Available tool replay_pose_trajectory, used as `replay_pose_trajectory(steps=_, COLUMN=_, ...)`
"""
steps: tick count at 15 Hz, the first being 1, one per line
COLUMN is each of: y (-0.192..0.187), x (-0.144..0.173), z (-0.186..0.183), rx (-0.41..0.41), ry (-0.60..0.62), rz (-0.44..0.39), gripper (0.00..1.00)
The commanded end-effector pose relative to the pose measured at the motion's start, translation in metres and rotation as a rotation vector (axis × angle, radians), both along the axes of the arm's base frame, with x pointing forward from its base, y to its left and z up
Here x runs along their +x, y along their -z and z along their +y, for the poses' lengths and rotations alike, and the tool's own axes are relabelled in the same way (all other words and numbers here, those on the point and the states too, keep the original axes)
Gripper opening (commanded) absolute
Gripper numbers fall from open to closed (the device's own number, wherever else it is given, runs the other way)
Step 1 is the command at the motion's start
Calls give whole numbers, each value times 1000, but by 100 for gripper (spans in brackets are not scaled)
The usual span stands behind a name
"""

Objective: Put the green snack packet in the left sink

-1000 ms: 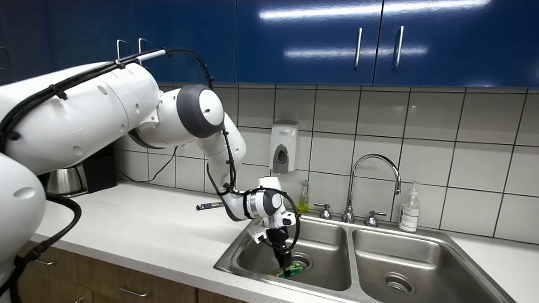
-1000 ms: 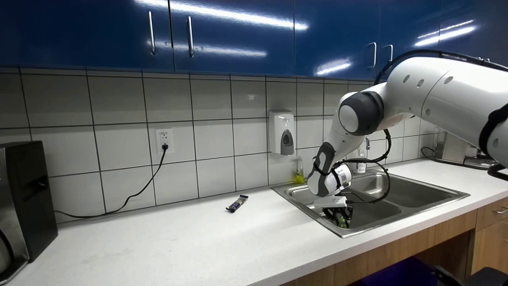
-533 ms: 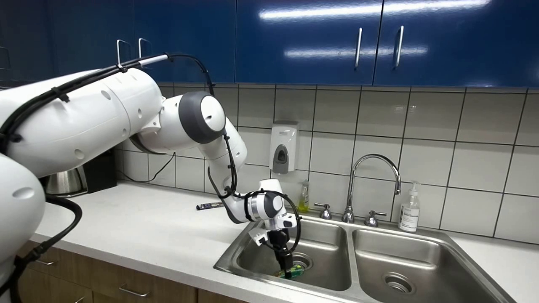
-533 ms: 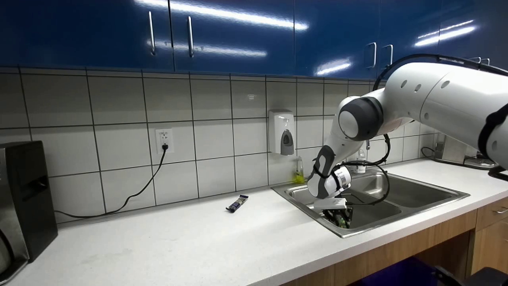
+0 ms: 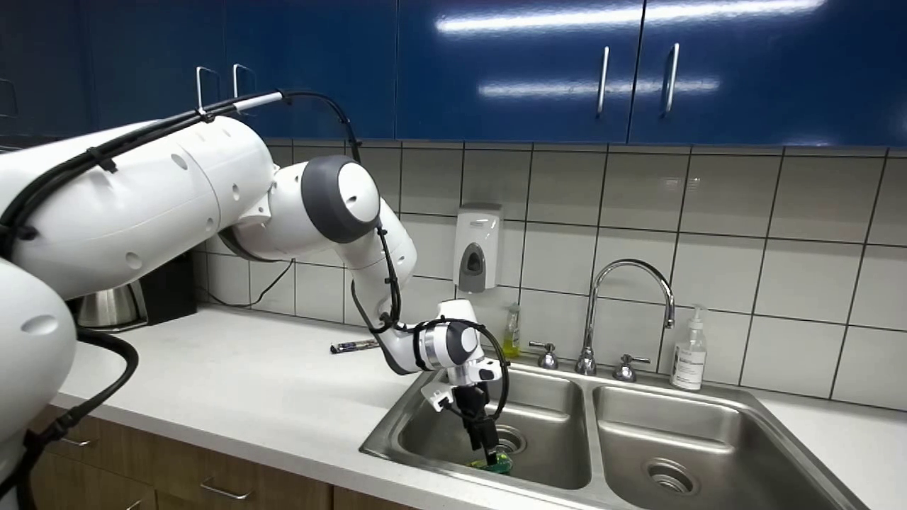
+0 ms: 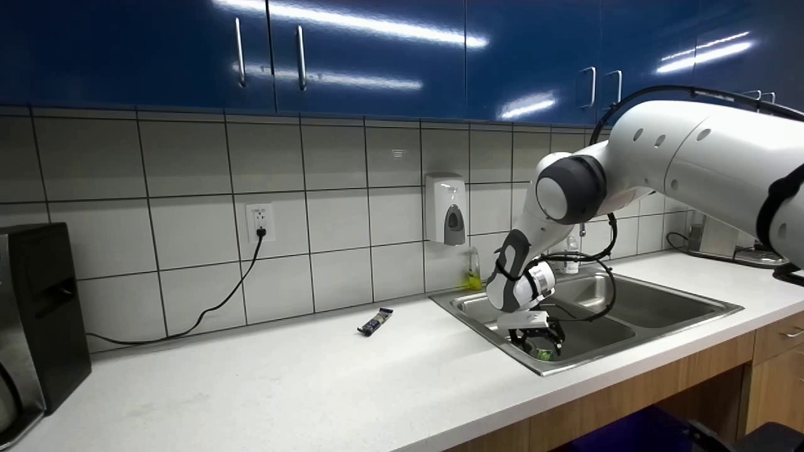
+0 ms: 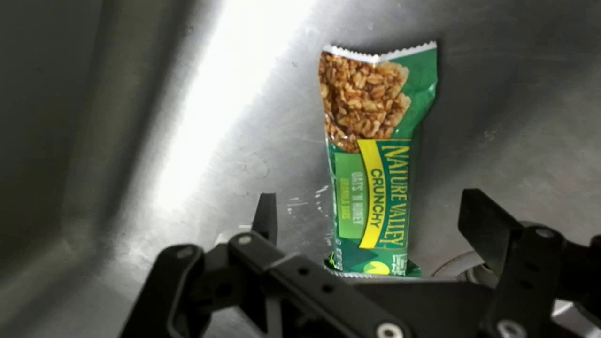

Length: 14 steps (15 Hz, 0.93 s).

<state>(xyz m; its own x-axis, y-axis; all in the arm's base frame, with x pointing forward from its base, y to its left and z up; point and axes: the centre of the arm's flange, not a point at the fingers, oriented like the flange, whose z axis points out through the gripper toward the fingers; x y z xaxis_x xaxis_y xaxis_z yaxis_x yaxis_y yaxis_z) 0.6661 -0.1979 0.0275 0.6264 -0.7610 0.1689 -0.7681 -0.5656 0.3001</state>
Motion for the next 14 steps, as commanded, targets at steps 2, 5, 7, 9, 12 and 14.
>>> replay_pose_trajectory(steps=2, y=-38, x=-2, z=9, rx=-33, ry=-11, rz=7, gripper=100)
replay_pose_trajectory(steps=5, y=-57, x=1, z=20, rx=-50, ry=-33, rz=-4, gripper=100)
replay_pose_trajectory(steps=7, y=-70, x=3, z=28, rx=-57, ry=-49, rz=-15, gripper=100)
replay_pose_trajectory(steps=9, y=-83, x=3, z=35, rx=-63, ry=-61, rz=-24, gripper=100)
replay_pose_trajectory(steps=12, y=-101, x=2, z=44, rx=-65, ry=-81, rz=-34, gripper=100)
replay_pose_trajectory(steps=14, y=-112, x=1, z=49, rx=-47, ry=-107, rz=-32, gripper=100)
